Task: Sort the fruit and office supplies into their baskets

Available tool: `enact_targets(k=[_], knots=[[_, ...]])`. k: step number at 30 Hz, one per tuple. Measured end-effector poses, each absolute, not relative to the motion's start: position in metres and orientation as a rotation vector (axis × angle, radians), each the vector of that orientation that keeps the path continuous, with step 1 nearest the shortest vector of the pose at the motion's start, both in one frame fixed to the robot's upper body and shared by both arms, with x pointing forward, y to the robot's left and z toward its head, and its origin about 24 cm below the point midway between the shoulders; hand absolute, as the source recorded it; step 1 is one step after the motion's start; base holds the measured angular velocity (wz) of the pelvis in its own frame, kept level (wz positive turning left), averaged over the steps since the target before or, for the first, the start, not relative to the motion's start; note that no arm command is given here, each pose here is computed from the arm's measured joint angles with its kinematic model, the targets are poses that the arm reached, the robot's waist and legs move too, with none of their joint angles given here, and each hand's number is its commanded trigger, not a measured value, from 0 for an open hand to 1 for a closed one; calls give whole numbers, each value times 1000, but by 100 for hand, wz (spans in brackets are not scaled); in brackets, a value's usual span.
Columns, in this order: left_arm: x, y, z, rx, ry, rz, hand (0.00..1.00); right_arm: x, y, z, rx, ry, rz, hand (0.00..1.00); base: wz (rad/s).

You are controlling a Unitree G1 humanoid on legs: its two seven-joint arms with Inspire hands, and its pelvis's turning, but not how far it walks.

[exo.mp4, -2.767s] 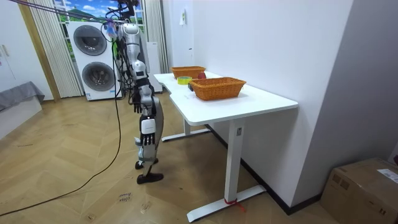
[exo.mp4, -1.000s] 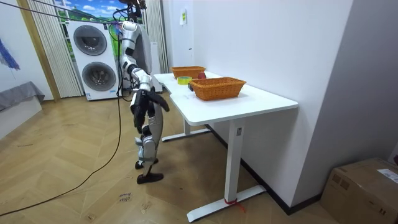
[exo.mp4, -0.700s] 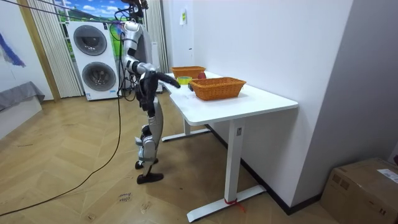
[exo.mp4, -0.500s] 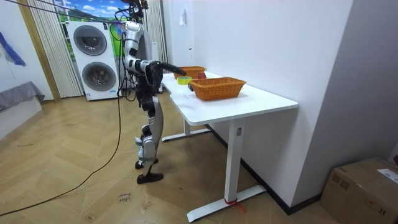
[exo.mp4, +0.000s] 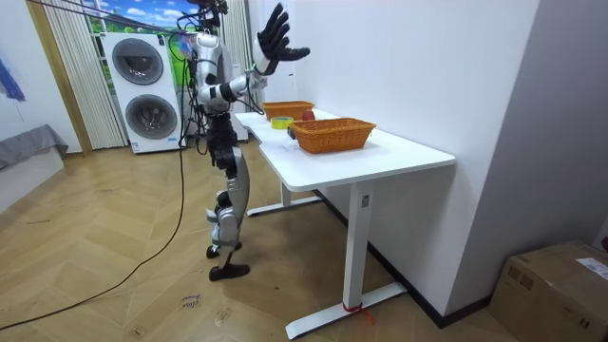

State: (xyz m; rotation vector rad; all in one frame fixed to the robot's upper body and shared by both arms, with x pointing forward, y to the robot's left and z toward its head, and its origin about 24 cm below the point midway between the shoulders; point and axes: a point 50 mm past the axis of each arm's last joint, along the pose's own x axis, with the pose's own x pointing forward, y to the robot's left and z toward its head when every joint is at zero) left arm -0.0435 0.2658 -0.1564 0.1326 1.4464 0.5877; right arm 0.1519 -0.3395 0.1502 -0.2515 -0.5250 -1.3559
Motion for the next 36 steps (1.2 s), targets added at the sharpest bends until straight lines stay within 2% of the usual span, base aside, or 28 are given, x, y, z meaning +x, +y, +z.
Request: enact_targets(k=[5, 15, 36], knots=[[-48, 263, -158, 134, 1473, 547, 0, 165, -327, 168, -237, -607, -1243, 0, 10], [-48, 267, -157, 167, 1499, 503, 0, 199, -285, 162, -291, -546, -815, 0, 6], [-35, 266, -159, 152, 1483, 379, 0, 227, -253, 136, -633, -289, -212, 0, 0]])
